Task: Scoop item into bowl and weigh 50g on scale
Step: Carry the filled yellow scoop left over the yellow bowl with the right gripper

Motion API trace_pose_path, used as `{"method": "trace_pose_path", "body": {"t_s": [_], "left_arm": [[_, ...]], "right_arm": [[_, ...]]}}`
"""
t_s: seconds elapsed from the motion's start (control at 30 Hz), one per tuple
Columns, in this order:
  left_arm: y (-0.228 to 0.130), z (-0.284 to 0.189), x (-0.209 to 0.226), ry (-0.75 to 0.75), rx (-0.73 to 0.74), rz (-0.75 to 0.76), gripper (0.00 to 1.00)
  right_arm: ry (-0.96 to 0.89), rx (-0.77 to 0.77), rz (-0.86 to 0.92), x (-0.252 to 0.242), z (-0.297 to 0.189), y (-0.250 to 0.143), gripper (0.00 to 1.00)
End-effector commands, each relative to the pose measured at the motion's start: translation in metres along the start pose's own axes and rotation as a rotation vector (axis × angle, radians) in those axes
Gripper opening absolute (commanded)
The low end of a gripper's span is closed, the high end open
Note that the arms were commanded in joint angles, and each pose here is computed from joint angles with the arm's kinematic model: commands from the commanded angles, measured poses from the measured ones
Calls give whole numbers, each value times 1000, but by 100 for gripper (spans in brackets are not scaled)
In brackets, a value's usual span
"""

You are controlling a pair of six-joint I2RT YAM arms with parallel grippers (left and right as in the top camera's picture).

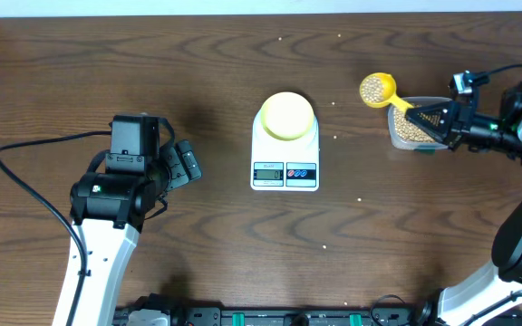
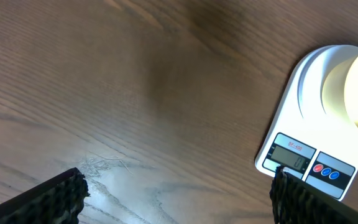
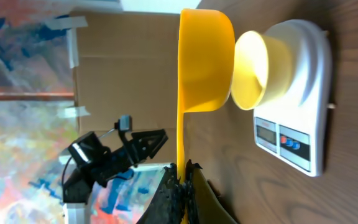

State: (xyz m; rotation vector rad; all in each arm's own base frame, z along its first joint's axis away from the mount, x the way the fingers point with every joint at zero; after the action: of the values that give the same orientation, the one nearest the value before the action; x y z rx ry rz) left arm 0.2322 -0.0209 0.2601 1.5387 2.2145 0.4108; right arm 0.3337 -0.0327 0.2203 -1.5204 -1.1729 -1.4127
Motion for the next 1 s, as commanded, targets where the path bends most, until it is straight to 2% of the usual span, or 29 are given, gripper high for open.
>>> {"method": "trace_pose_path", "body": {"t_s": [0.0,0.6,0.97], "left_arm": [[3,-2,2,15,-15,-7,96],[3,-2,2,15,-15,-7,96],[3,-2,2,15,-15,-7,96]], "right_arm": [[77,16,-9,4,11,-1,1],[115,202,-31,13,76,-8,1],[-158,191,17,3,123,11,1]]}}
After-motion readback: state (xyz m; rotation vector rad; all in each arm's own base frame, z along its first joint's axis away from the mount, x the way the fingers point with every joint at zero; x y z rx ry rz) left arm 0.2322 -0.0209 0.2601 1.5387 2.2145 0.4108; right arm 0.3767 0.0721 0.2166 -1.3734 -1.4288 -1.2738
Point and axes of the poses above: each gripper's point midway between its finger pads, its own z axis out along the fingers, its own x axis along the line the jaws close on, y = z × x, the point moved 9 cm from there along -z, back along the fingers, and after that the axes turned 2 degrees about z, right-handed, at the moved point
